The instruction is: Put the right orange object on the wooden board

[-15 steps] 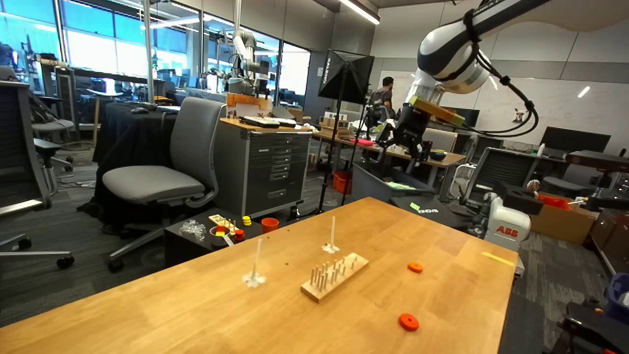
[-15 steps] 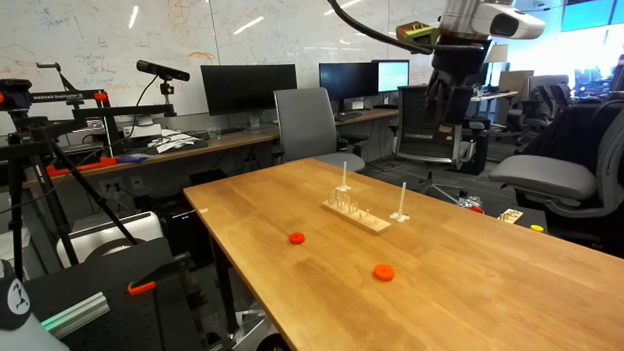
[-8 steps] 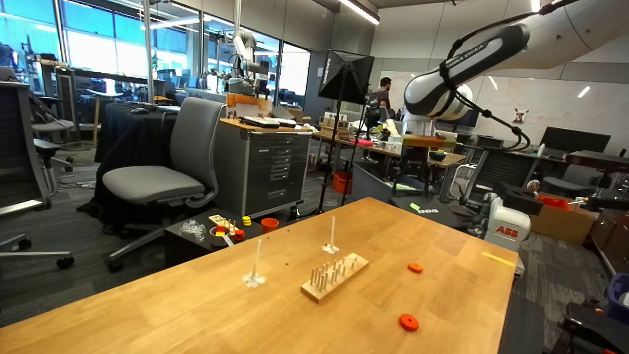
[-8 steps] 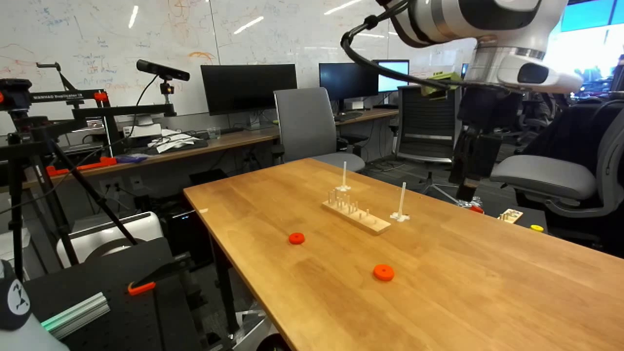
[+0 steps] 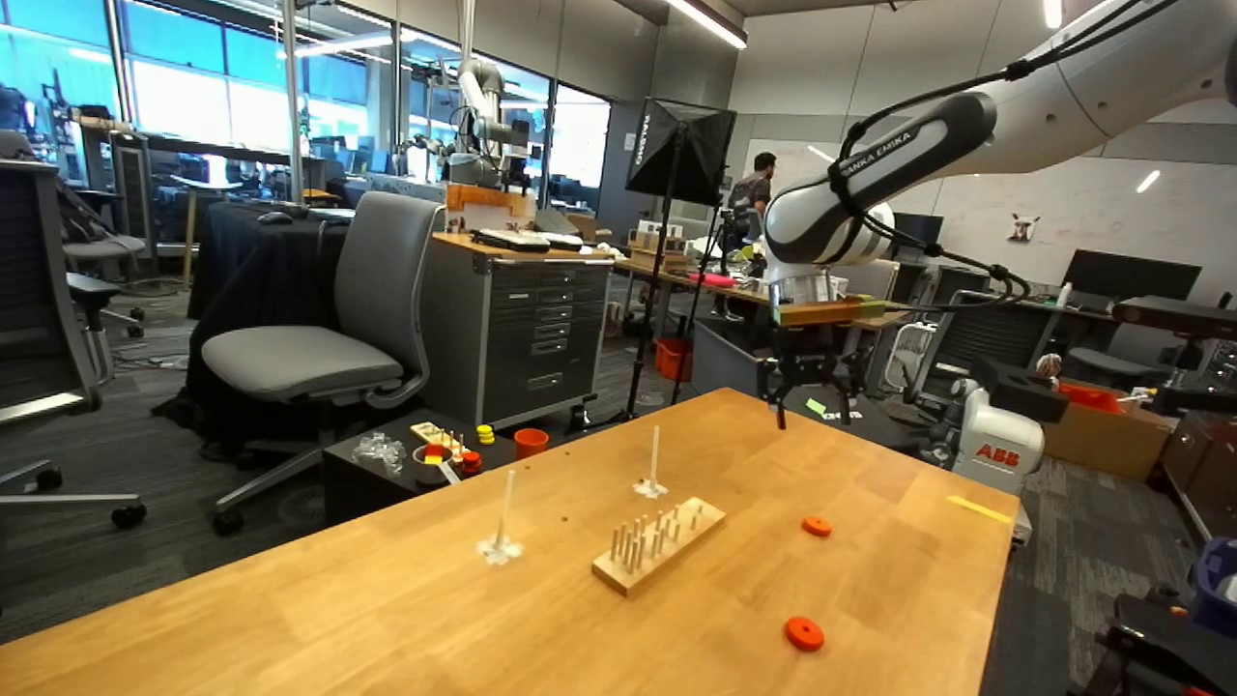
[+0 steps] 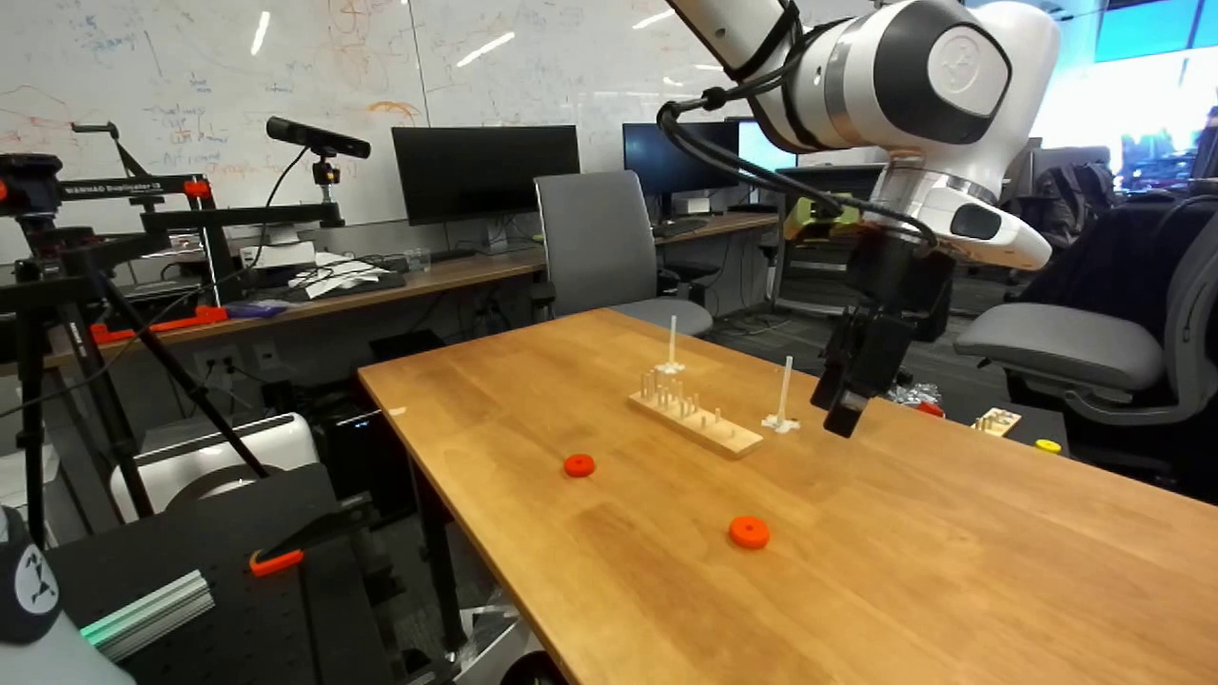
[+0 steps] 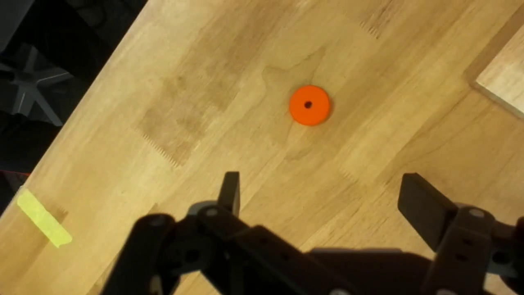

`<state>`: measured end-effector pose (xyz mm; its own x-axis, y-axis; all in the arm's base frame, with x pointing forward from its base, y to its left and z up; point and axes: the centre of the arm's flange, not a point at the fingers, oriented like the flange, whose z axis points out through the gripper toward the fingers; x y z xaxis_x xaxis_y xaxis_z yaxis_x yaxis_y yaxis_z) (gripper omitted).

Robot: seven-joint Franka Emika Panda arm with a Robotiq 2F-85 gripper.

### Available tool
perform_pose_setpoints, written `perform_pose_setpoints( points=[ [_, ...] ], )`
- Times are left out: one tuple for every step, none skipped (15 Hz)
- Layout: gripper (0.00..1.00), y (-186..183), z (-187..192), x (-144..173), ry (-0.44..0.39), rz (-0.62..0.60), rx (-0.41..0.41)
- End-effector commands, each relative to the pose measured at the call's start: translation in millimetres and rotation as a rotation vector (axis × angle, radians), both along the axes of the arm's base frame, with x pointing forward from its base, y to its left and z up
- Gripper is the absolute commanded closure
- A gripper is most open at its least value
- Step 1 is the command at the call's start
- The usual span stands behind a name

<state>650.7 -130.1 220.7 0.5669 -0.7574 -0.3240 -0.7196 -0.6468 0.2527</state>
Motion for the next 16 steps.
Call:
perform_pose_setpoints(
  points=[
    [0.00,4,3,-9,0.057,0.092,-0.157],
    [0.00,-1,1,-12,0.074,0.132,-0.197],
    [0.00,-4,-2,-4,0.041,0.088,-0.119],
    [0.00,-2,-4,-4,0.046,0.099,-0.127],
    [0.00,-2,-5,-4,0.047,0.100,-0.126],
    [0.00,-2,-6,-5,0.049,0.099,-0.126],
    [0.00,-3,-6,-5,0.049,0.098,-0.126],
    [0.00,1,-9,-14,0.082,0.225,-0.199],
    [0.00,-2,-13,-24,0.123,0.252,-0.213],
    [0.00,-2,-20,-34,0.118,0.310,-0.224],
    [0.00,6,-20,-44,0.127,0.354,-0.254],
    [0.00,10,-21,-43,0.036,0.292,-0.246],
    [0.00,8,-22,-32,0.043,0.172,-0.146],
    [0.00,5,-35,-22,0.084,0.255,-0.201],
    [0.00,8,-37,-23,0.078,0.226,-0.176],
    [0.00,8,-37,-23,0.074,0.211,-0.165]
  ],
)
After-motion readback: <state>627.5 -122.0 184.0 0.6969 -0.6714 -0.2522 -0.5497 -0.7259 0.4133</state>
